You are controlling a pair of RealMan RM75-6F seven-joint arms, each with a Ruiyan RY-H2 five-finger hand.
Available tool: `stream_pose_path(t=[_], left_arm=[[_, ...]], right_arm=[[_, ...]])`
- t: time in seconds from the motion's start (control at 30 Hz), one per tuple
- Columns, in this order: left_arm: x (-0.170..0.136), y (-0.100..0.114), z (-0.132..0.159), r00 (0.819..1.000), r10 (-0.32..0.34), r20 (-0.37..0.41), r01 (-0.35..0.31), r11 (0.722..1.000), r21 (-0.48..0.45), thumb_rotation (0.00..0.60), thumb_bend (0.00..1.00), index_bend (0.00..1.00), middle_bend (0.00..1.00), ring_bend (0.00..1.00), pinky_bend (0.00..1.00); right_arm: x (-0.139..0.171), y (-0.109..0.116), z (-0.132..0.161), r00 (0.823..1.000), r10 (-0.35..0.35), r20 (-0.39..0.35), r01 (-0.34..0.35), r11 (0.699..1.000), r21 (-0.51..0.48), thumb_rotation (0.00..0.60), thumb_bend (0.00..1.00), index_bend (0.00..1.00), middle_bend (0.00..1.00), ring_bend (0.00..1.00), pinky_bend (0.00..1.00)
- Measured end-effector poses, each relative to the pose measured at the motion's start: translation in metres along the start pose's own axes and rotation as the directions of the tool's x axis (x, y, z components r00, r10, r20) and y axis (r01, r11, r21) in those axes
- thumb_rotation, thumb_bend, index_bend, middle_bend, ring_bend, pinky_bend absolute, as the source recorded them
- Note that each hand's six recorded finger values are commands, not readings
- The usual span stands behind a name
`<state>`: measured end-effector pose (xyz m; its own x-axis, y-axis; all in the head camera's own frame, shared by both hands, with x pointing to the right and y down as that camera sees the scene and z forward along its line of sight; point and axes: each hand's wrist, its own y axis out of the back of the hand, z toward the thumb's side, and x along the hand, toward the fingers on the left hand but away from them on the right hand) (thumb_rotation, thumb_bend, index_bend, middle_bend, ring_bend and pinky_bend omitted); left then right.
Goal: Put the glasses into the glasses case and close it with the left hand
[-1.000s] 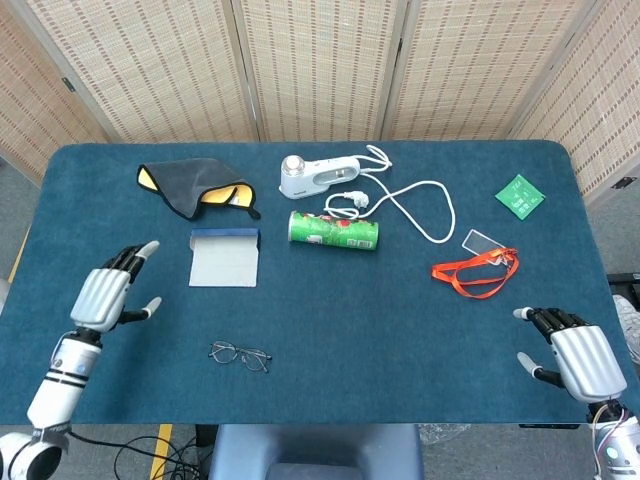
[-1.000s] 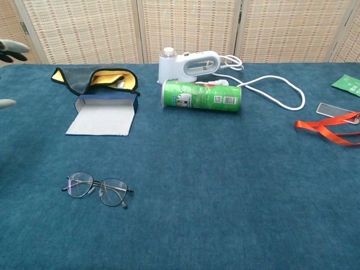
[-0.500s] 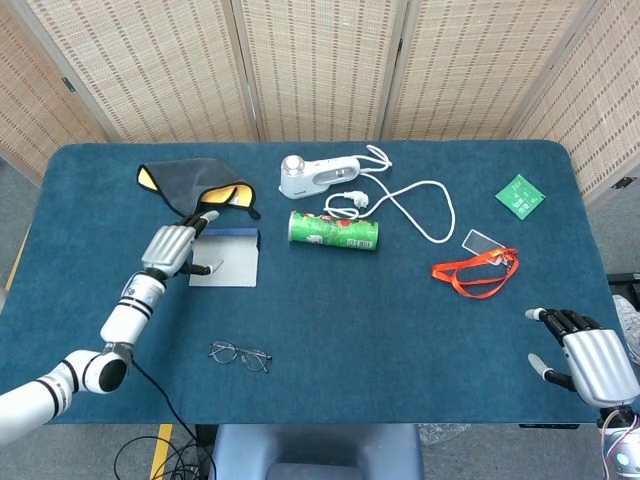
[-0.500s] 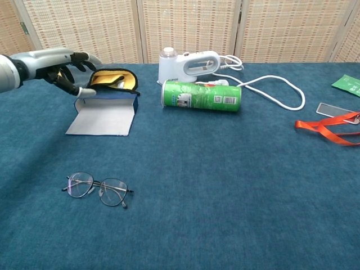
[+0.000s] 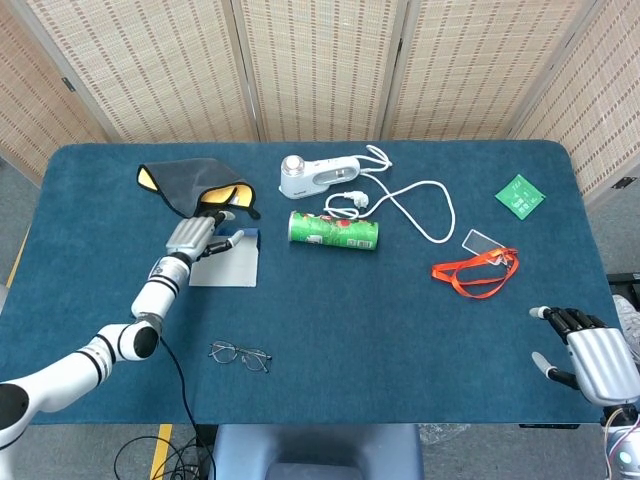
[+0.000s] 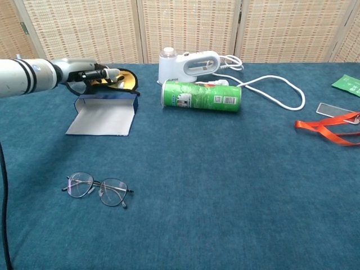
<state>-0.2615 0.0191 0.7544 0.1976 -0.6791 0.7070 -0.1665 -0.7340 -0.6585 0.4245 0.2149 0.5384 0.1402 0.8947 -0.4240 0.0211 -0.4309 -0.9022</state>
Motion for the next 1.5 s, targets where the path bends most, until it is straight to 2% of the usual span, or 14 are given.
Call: stream_pose_path(t=[0.23, 0.43, 0.73, 1.1, 1.2, 1.3, 1.5], left_arm=[[0.012, -0.005, 0.008, 1.000, -0.013, 0.000, 0.013, 0.999, 0.047, 0.003, 0.34, 0.21, 0.20, 0.15, 0.21], [0.020, -0.009, 0.010, 1.000, -0.012, -0.008, 0.013, 0.995, 0.099, 0.000, 0.35, 0.23, 0.20, 0.15, 0.19], [0.023, -0.025, 0.009, 0.997, -0.078, -0.011, 0.079, 0.994, 0.077, 0.000, 0.35, 0.25, 0.25, 0.15, 0.19], [-0.001, -0.034, 0.027, 0.989, -0.114, 0.091, 0.106, 0.990, 0.093, 0.000, 0.34, 0.25, 0.27, 0.15, 0.19], [-0.011, -0.033, 0.027, 0.988, -0.108, 0.110, 0.096, 0.989, 0.110, 0.000, 0.34, 0.24, 0.27, 0.15, 0.19], [-0.016, -0.029, 0.019, 0.991, -0.097, 0.096, 0.085, 0.988, 0.129, 0.000, 0.34, 0.24, 0.27, 0.15, 0.19], [-0.028, -0.031, 0.008, 0.989, -0.131, 0.068, 0.123, 0.986, 0.110, 0.000, 0.34, 0.23, 0.28, 0.15, 0.19]], right_arm=[[0.000, -0.002, -0.002, 1.000, 0.009, 0.009, -0.009, 1.000, 0.002, 0.600, 0.23, 0.30, 0.37, 0.36, 0.44], [0.002, 0.000, -0.004, 1.000, 0.007, 0.021, -0.007, 1.000, 0.004, 0.600, 0.23, 0.30, 0.37, 0.36, 0.44], [0.002, 0.000, -0.003, 1.000, 0.006, 0.022, -0.006, 1.000, 0.006, 0.600, 0.23, 0.30, 0.37, 0.36, 0.44], [0.004, -0.001, -0.002, 1.000, 0.006, 0.015, -0.005, 1.000, -0.002, 0.600, 0.23, 0.30, 0.37, 0.36, 0.44], [0.005, -0.001, -0.002, 1.000, 0.004, 0.012, -0.004, 1.000, -0.003, 0.600, 0.23, 0.30, 0.37, 0.36, 0.44], [0.006, 0.000, -0.001, 1.000, 0.000, 0.009, 0.000, 1.000, -0.005, 0.600, 0.23, 0.30, 0.37, 0.36, 0.44], [0.007, 0.002, -0.001, 1.000, -0.007, 0.006, 0.007, 1.000, -0.005, 0.600, 0.23, 0.30, 0.37, 0.37, 0.44]])
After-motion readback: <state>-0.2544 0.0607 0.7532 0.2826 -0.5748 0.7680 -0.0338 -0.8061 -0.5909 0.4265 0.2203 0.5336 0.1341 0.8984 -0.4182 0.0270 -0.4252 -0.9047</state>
